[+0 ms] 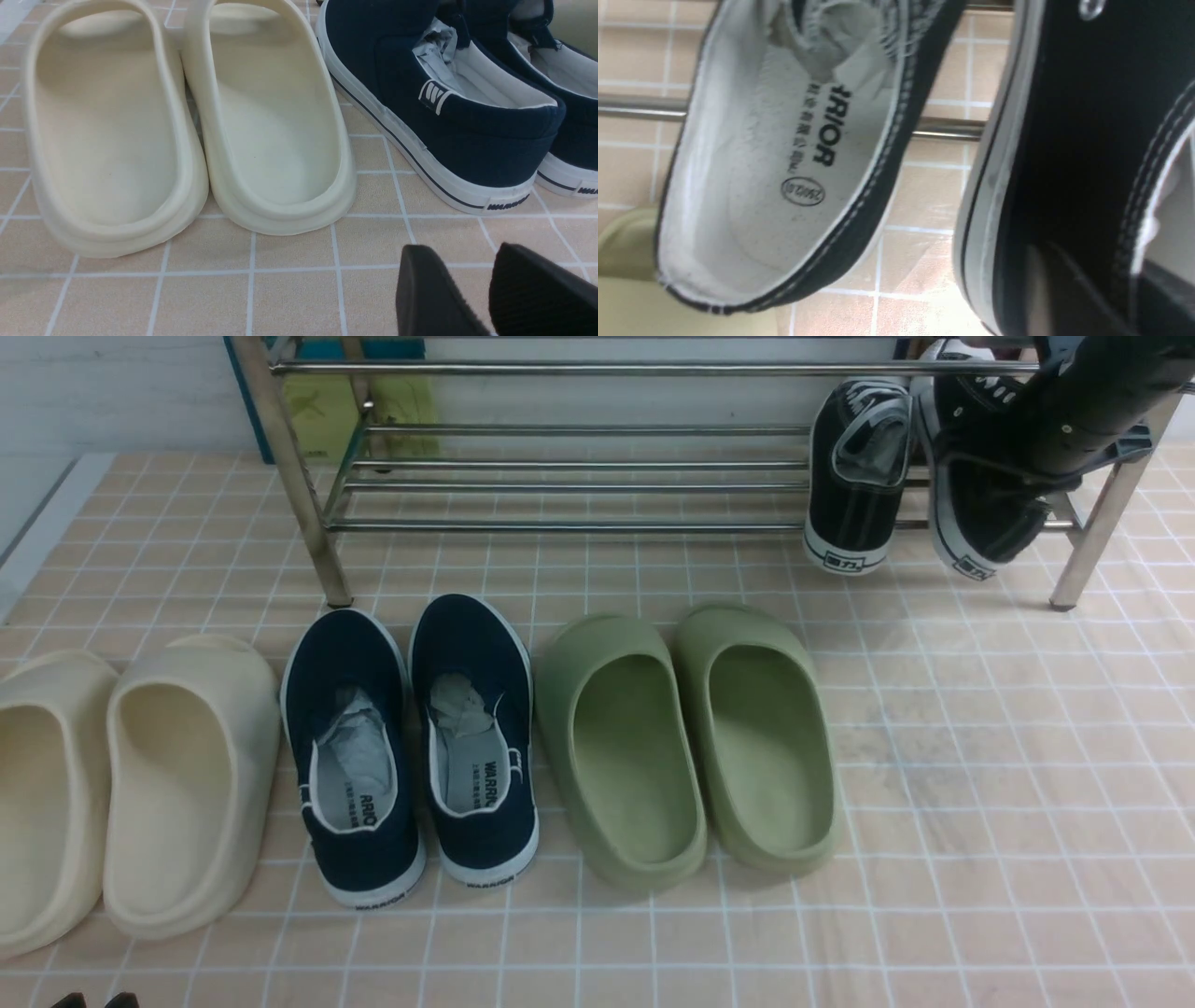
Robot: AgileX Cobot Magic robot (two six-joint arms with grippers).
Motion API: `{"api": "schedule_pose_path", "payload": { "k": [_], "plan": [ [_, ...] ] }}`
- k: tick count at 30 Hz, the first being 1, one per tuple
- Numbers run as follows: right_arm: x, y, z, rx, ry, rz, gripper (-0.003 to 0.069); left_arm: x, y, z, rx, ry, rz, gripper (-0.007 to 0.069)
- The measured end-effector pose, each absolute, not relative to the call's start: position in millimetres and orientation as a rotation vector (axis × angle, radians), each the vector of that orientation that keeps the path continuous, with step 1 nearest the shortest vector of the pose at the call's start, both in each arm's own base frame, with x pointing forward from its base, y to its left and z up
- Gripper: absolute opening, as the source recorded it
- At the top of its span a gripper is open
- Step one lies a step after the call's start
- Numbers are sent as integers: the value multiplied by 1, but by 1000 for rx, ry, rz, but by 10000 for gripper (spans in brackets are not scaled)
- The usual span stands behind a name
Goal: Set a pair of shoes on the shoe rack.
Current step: Use the right arm to put a shoe into the shoe rack
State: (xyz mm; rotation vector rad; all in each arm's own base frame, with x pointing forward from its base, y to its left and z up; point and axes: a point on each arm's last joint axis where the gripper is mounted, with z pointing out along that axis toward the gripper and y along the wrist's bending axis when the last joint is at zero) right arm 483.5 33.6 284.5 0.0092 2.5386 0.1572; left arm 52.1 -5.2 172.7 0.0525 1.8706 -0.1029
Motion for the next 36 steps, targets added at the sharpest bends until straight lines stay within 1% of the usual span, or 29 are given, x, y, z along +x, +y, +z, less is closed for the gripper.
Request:
{"api": "schedule_pose_path", "payload": {
  "k": [1, 2, 3, 6, 7, 8, 9, 13, 20, 29, 34, 36],
  "plan": [
    [483, 32, 284, -8, 2540, 135, 15, 52, -5, 173, 53, 1871, -103, 239],
    [483, 31, 284, -26, 2547, 101, 5, 52, -5, 173, 53, 1871, -103, 239],
    [483, 28, 283, -45, 2552, 42, 1, 52, -5, 173, 53, 1871, -103, 239],
    [482, 22, 283, -101, 2559, -79, 1, 52, -5, 173, 53, 1871, -103, 239],
    [482, 22, 284, -115, 2558, -96, 1, 52, -5, 173, 53, 1871, -103, 239],
    [482, 21, 284, -149, 2555, -145, 1, 52, -5, 173, 53, 1871, -103, 239],
    [482, 21, 284, -161, 2550, -153, 1, 52, -5, 173, 53, 1871, -103, 239],
    [483, 24, 284, -253, 2535, -154, 1, 52, -5, 173, 53, 1871, -103, 239],
    [486, 31, 286, -290, 2489, -76, 1, 52, -5, 173, 53, 1871, -103, 239],
    [487, 33, 287, -308, 2467, -71, 3, 52, -5, 173, 53, 1871, -103, 239],
    [488, 33, 284, -315, 2474, -76, 25, 52, -5, 173, 53, 1871, -103, 239],
    [491, 33, 277, -321, 2487, -88, 53, 52, -5, 173, 53, 1871, -103, 239]
  ]
}}
